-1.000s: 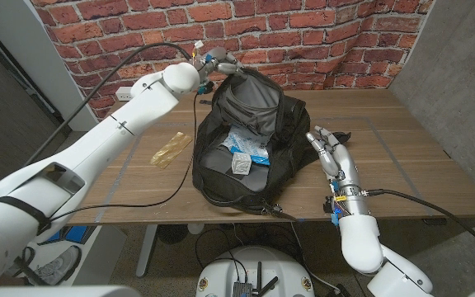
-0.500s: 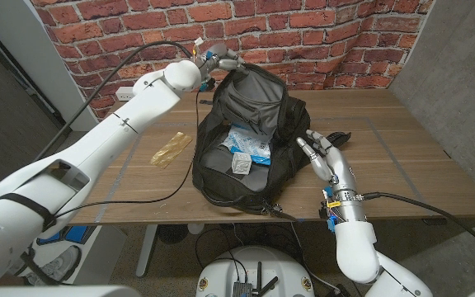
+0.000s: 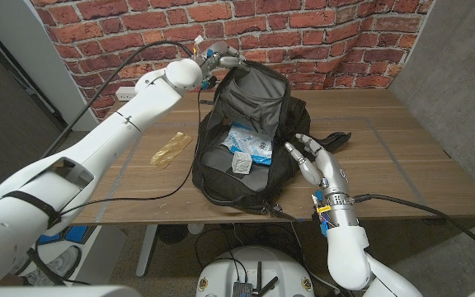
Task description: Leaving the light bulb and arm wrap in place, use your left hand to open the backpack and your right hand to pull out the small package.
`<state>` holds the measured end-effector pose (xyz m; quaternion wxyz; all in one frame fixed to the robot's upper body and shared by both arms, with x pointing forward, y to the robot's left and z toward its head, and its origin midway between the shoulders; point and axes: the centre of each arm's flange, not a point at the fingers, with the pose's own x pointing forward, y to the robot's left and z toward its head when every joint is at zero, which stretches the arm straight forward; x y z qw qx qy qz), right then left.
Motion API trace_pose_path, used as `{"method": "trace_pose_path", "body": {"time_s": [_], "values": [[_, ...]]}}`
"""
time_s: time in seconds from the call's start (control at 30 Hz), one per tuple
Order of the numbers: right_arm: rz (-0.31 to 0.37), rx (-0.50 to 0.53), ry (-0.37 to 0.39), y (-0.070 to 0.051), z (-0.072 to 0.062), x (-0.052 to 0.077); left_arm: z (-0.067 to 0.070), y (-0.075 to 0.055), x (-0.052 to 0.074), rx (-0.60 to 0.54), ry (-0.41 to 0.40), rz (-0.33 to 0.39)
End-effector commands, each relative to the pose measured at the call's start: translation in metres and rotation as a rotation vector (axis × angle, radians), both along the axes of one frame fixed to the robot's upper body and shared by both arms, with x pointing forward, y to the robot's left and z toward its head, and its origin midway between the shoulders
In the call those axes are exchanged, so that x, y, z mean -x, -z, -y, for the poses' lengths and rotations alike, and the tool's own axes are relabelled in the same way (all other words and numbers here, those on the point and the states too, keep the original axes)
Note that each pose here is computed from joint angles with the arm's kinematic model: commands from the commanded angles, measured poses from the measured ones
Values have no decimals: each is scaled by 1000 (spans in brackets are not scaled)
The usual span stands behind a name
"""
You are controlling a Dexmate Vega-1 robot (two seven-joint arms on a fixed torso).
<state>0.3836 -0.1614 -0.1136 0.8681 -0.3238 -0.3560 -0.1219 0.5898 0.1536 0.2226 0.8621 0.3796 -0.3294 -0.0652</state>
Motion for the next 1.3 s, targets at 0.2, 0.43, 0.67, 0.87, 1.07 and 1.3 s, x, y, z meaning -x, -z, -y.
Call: {"method": "trace_pose_path", "body": {"time_s": [0.2, 0.43, 0.67, 0.87, 1.07, 1.3], "values": [[20, 78, 18, -1, -18, 1, 8, -2, -6, 15, 42, -1], [24, 115, 17, -3, -26, -1, 5, 0, -9, 28, 54, 1], [29, 162, 34, -5, -37, 2, 3, -1, -17, 33, 69, -2], [37, 189, 57, -5, -49, 6, 1, -2, -22, 38, 79, 2], [43, 218, 71, -7, -58, 9, -1, -3, -25, 35, 95, 8], [50, 281, 97, -11, -69, 13, -3, -2, -28, 40, 108, 8]]}}
